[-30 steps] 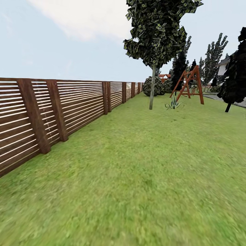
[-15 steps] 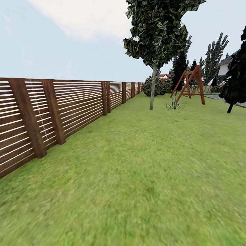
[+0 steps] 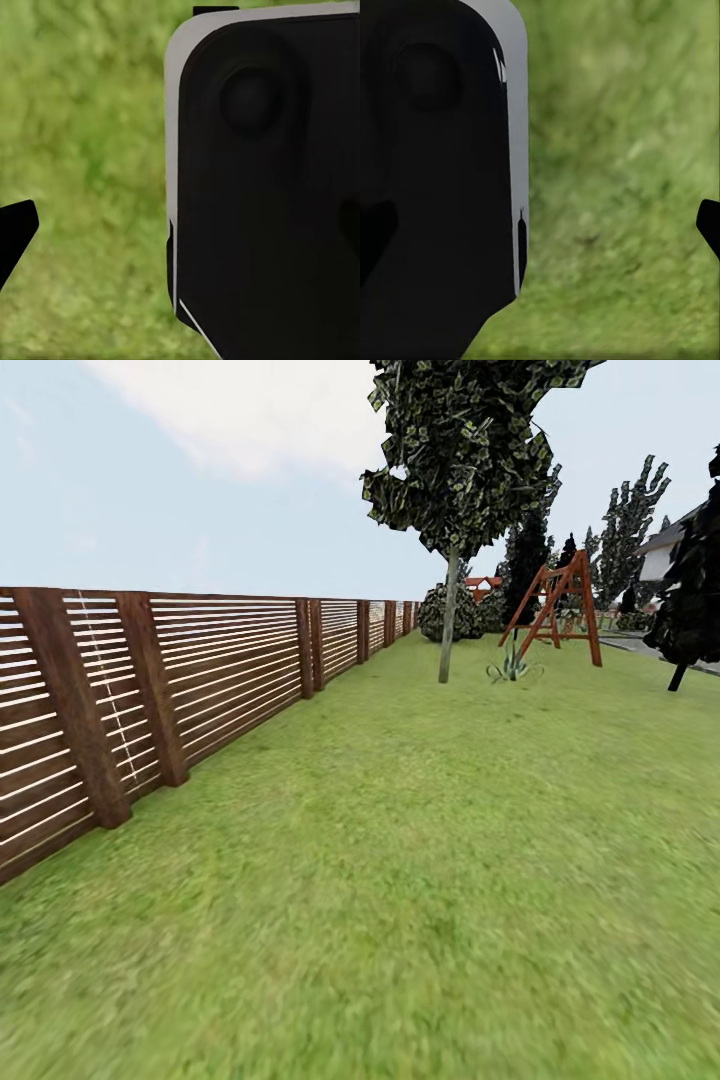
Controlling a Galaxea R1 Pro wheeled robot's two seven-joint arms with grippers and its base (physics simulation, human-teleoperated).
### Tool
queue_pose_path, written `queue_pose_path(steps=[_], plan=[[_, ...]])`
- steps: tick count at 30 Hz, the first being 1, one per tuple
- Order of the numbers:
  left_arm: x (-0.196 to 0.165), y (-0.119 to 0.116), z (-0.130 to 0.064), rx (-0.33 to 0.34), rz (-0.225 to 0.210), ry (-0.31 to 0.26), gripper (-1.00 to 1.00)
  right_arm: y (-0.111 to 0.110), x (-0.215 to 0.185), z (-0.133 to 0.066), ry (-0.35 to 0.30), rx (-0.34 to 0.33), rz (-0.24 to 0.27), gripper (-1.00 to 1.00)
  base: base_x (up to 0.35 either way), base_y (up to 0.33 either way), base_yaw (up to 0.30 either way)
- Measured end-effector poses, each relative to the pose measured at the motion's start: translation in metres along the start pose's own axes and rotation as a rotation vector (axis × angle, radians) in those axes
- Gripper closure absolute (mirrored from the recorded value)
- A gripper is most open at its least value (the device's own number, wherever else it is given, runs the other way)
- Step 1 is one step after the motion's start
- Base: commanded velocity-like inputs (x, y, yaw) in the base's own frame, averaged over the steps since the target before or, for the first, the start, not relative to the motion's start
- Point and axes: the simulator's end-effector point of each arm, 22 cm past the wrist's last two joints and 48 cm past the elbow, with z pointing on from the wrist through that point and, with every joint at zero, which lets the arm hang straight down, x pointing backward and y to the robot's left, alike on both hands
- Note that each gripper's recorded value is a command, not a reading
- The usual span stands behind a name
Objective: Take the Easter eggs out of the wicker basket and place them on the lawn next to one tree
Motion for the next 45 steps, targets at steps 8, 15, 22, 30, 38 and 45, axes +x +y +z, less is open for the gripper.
queue_pose_path(steps=[8,15,22,30,38,45], plan=[[0.0004,0.0002,-0.0001,0.000,-0.001,0.001,-1.00,-0.0025,-0.0008,-0.0001,-0.005,0.006,0.008,-1.00,0.085,0.000,0.000],[0.0006,0.0003,-0.0001,-0.001,-0.004,0.002,-1.00,-0.0025,-0.0019,-0.0001,-0.009,0.007,0.002,-1.00,0.313,0.000,0.000],[0.0006,0.0000,-0.0001,0.000,-0.003,0.002,-1.00,-0.0005,-0.0021,-0.0001,-0.010,0.004,0.007,-1.00,0.336,0.000,0.000],[0.0006,0.0000,-0.0001,0.000,-0.004,0.002,-1.00,-0.0013,-0.0023,-0.0001,-0.011,0.005,0.004,-1.00,0.337,0.000,-0.053],[0.0008,0.0003,-0.0001,0.000,-0.004,0.003,-1.00,-0.0014,-0.0020,-0.0001,-0.009,0.006,0.013,-1.00,0.337,0.000,-0.003],[0.0009,0.0004,-0.0001,0.000,-0.003,0.003,-1.00,-0.0006,-0.0020,-0.0001,-0.009,0.005,0.012,-1.00,0.337,0.000,0.000]])
